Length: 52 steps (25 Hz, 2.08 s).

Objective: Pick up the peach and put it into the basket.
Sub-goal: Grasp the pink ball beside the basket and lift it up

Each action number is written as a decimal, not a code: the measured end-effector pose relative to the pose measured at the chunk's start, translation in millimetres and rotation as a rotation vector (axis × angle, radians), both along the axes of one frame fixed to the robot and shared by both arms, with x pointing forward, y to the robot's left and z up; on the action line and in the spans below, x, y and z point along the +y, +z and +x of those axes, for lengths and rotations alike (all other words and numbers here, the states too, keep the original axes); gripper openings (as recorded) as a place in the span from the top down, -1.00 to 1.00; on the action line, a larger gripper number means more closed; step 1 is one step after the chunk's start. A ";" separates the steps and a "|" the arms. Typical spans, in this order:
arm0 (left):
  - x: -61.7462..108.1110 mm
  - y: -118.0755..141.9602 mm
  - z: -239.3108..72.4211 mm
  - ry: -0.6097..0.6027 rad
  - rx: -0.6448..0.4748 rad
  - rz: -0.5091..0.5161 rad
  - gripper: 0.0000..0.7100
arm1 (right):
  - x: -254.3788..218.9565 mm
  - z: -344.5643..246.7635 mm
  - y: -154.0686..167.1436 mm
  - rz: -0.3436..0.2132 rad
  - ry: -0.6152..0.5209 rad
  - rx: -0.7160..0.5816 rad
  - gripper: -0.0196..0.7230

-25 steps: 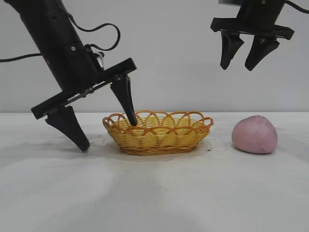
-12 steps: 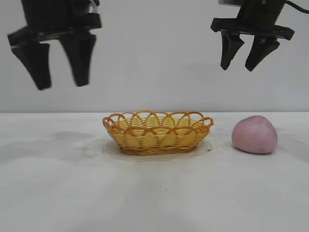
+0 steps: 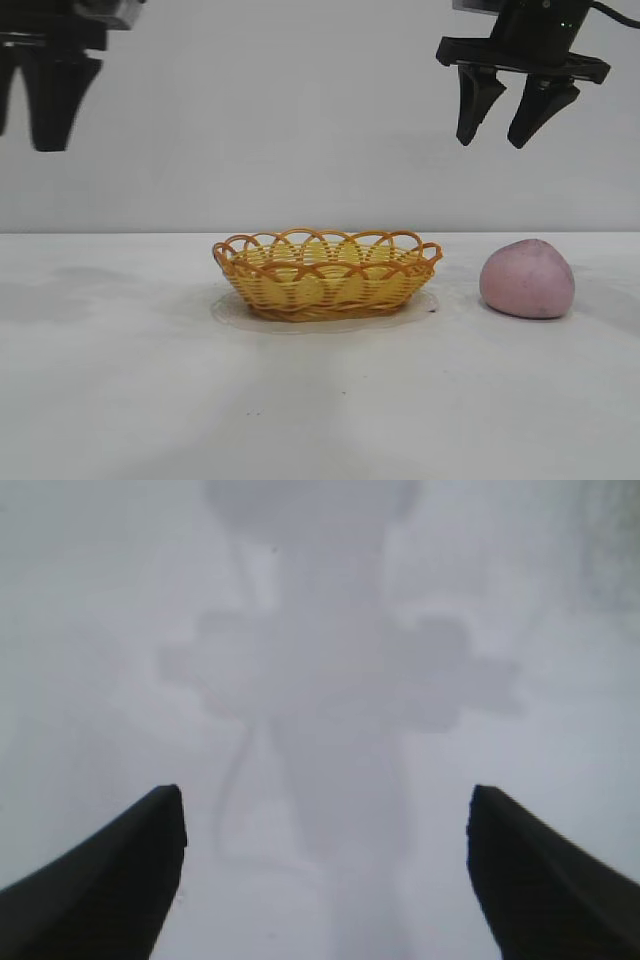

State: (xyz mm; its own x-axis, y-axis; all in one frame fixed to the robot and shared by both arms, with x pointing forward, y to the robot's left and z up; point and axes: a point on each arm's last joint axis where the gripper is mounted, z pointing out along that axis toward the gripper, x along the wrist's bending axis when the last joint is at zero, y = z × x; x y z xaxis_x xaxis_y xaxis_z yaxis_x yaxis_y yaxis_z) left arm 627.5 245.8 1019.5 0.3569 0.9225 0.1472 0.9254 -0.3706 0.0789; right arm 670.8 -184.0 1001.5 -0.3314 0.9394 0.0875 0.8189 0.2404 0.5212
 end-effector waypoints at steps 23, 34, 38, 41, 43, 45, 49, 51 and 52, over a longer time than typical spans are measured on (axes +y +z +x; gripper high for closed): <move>79.2 58.8 -98.9 0.334 -0.087 -0.215 -0.54 | -0.1 0.0 0.0 -0.001 0.000 0.000 -0.14; 62.7 72.7 -214.5 0.310 -0.270 -0.277 -0.54 | -0.3 0.0 -0.1 -0.005 0.002 -0.001 -0.14; 59.7 59.9 -247.6 0.292 -0.363 -0.277 -0.54 | -0.3 0.0 -0.1 -0.005 0.002 -0.001 -0.14; 57.4 48.7 -270.2 0.285 -0.401 -0.277 -0.54 | -0.3 -0.2 -0.2 -0.005 0.002 0.001 -0.14; 56.0 43.4 -284.2 0.279 -0.428 -0.278 -0.54 | -0.3 -0.2 -0.2 -0.005 0.002 0.001 -0.14; 54.5 40.5 -298.0 0.266 -0.469 -0.278 -0.54 | -0.3 -0.2 -0.2 -0.005 0.002 0.001 -0.14; 52.1 37.7 -320.0 0.240 -0.555 -0.278 -0.54 | -0.8 -0.1 -0.3 -0.013 0.005 0.000 -0.14; 51.1 35.5 -329.3 0.230 -0.596 -0.277 -0.54 | -1.0 0.0 -0.3 -0.017 0.006 -0.001 -0.14; 50.5 32.3 -334.4 0.227 -0.613 -0.278 -0.54 | -1.1 0.0 -0.3 -0.018 0.006 -0.002 -0.14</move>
